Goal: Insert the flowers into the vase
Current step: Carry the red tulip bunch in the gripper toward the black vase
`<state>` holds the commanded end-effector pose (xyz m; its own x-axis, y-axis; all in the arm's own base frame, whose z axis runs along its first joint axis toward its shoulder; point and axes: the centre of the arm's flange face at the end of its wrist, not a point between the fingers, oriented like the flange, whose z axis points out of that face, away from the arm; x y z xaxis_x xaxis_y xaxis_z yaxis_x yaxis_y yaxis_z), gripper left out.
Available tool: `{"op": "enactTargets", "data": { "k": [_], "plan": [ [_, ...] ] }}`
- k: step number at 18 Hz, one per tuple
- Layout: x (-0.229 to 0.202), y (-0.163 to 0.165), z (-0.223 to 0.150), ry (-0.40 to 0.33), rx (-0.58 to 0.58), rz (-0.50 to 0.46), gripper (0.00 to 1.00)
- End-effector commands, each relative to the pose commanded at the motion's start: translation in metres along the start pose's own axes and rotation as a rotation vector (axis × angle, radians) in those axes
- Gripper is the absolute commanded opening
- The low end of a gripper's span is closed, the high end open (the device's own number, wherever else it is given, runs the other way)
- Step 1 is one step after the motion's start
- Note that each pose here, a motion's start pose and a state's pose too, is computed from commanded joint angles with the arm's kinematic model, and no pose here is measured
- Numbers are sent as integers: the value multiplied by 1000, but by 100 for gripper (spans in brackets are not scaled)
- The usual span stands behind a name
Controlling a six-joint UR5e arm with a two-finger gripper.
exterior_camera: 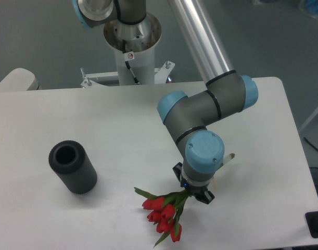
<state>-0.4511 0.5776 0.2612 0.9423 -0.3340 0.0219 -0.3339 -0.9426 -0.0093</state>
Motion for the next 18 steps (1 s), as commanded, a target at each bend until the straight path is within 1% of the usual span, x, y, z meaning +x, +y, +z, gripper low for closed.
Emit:
{"op": "enactTargets", "data": {
  "k": [3, 4, 6, 8, 13, 18],
  "plan": [
    [14, -15, -1, 8, 11, 12, 1],
    [18, -19, -3, 13, 29, -2, 0],
    [24, -27, -13, 34, 102, -56, 0],
    [36, -40, -25, 60, 178, -80, 0],
    [69, -62, -67, 87, 318, -48, 0],
    [89, -74, -105, 163, 491, -89, 0]
  ]
}}
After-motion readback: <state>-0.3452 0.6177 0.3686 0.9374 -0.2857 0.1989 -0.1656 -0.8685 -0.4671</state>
